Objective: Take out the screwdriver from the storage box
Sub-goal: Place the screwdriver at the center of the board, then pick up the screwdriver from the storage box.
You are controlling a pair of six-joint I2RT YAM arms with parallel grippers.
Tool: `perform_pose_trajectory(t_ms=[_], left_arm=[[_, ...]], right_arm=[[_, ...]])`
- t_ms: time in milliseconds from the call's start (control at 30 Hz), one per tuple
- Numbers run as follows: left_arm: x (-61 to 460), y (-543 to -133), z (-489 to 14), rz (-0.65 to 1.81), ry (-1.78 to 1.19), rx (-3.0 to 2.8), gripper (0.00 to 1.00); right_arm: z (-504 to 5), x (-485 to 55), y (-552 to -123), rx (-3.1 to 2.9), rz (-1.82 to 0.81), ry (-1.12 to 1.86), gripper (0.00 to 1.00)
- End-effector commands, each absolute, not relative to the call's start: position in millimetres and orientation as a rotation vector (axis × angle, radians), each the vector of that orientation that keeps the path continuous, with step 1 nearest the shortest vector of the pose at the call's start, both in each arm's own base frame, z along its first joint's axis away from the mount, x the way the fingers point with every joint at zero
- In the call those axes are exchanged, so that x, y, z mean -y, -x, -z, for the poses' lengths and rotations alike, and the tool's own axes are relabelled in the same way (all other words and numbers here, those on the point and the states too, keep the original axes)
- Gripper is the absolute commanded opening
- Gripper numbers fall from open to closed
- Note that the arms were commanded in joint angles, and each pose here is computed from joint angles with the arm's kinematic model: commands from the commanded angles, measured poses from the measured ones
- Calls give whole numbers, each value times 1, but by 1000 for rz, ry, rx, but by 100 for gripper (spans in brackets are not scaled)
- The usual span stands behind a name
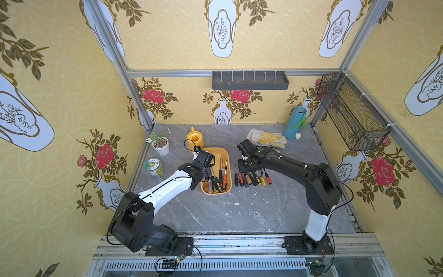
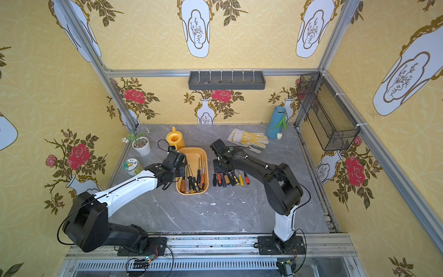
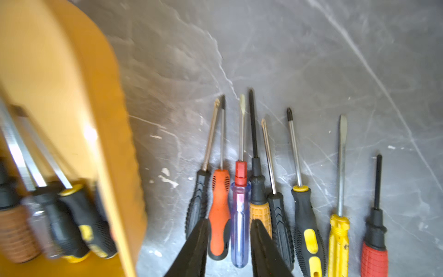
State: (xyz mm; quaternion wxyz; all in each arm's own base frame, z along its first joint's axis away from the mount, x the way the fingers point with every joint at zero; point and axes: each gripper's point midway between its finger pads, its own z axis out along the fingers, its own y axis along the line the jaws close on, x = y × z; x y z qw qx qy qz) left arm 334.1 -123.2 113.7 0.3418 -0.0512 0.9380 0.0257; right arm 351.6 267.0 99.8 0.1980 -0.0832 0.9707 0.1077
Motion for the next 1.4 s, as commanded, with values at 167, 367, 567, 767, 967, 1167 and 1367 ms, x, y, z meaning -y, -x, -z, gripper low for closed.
perform_pose_trajectory(t_ms=[167, 367, 567, 767, 967, 1167, 1367], left_arm=[[132, -340, -114, 0, 150, -2420, 0], [135, -341, -116, 33, 162, -2406, 0], [139, -342, -117, 69, 151, -2394, 0], [138, -341, -118, 65, 148, -2394, 0], [136, -340, -121, 64, 155, -2386, 0], [136, -340, -123, 66, 162, -2381, 0], [137, -339, -123, 74, 166, -2384, 0]], right_arm=[[-139, -313, -350, -2575, -591, 338, 35], [-139, -344, -335, -2569, -733, 435, 35], [-123, -372, -318, -2589, -787, 501, 35], [-103, -385, -309, -2627, -802, 514, 34], [-89, -391, -310, -2647, -788, 510, 33], [-82, -397, -313, -2654, -796, 512, 33], [-76, -400, -313, -2663, -788, 508, 32]])
